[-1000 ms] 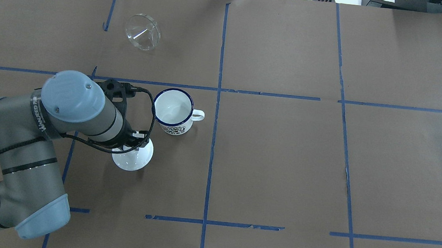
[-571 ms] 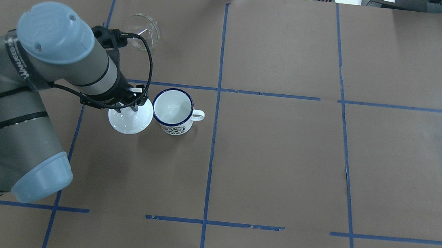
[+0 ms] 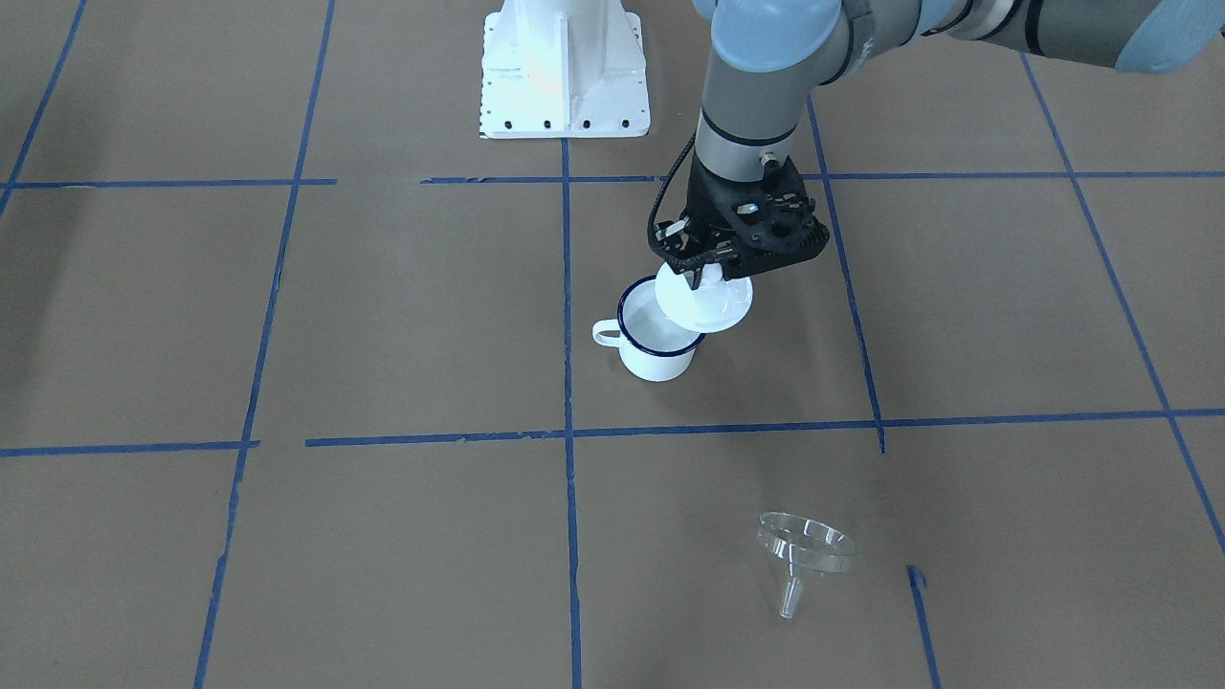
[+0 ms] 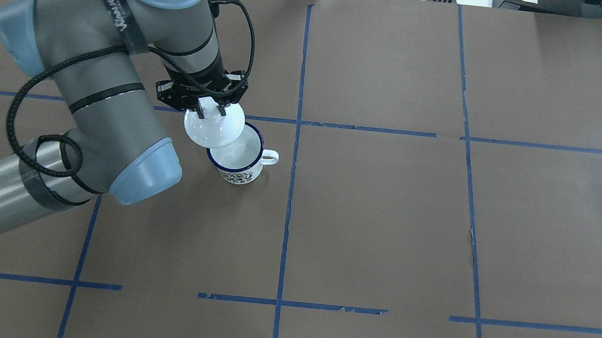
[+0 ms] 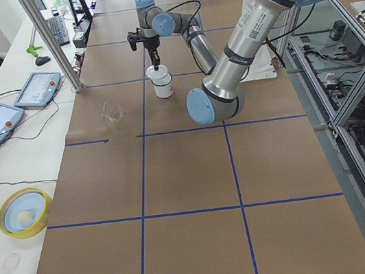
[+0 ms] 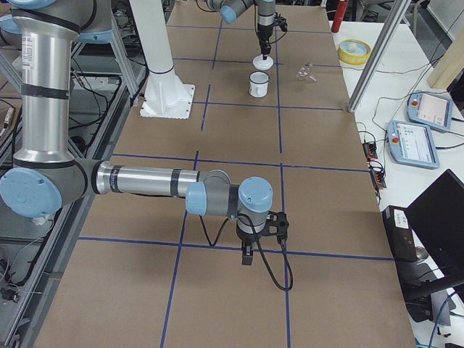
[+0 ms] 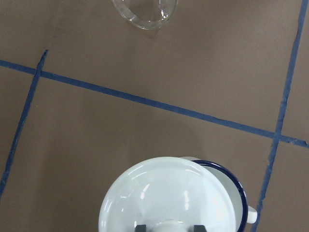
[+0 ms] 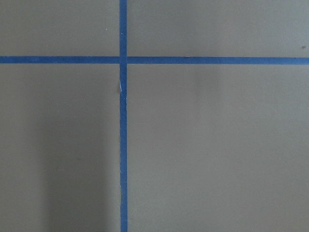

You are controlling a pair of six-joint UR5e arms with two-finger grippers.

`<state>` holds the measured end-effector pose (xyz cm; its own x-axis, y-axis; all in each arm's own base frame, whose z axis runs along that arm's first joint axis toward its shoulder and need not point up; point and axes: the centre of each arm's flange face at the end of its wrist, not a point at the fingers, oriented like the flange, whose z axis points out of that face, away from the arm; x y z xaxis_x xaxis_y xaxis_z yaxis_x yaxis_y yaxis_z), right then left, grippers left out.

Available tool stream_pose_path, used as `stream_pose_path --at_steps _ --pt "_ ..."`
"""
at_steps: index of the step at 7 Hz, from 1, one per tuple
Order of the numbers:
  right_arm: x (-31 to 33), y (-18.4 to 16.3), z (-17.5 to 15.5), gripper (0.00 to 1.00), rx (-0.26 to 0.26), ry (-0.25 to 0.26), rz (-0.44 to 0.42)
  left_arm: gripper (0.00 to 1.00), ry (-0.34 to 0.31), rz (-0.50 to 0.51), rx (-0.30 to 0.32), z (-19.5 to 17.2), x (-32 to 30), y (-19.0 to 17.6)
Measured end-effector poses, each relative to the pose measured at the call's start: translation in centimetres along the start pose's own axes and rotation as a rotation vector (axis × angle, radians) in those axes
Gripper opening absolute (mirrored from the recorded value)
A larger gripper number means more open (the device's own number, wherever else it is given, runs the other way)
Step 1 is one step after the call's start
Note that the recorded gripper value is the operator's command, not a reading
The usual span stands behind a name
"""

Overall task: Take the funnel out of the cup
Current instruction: 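Lower the white lid onto the mug rim with the left gripper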

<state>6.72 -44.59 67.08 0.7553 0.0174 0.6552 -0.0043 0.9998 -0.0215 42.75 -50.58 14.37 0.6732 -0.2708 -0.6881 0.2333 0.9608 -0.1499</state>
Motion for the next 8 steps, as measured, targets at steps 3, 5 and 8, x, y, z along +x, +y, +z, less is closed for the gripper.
stream_pose_path --at_steps 3,5,8 --pt "0.0 0.0 0.0 1.0 0.0 0.0 0.0 0.0 -0.008 -0.005 -0.027 1.6 1.3 -0.7" --pt "0.0 0.0 0.0 1.0 0.0 0.0 0.0 0.0 -0.005 -0.003 -0.034 3.0 1.6 -1.2" --pt "0.0 0.0 0.0 1.0 0.0 0.0 0.0 0.0 -0.007 0.014 -0.051 4.3 1.9 -0.2"
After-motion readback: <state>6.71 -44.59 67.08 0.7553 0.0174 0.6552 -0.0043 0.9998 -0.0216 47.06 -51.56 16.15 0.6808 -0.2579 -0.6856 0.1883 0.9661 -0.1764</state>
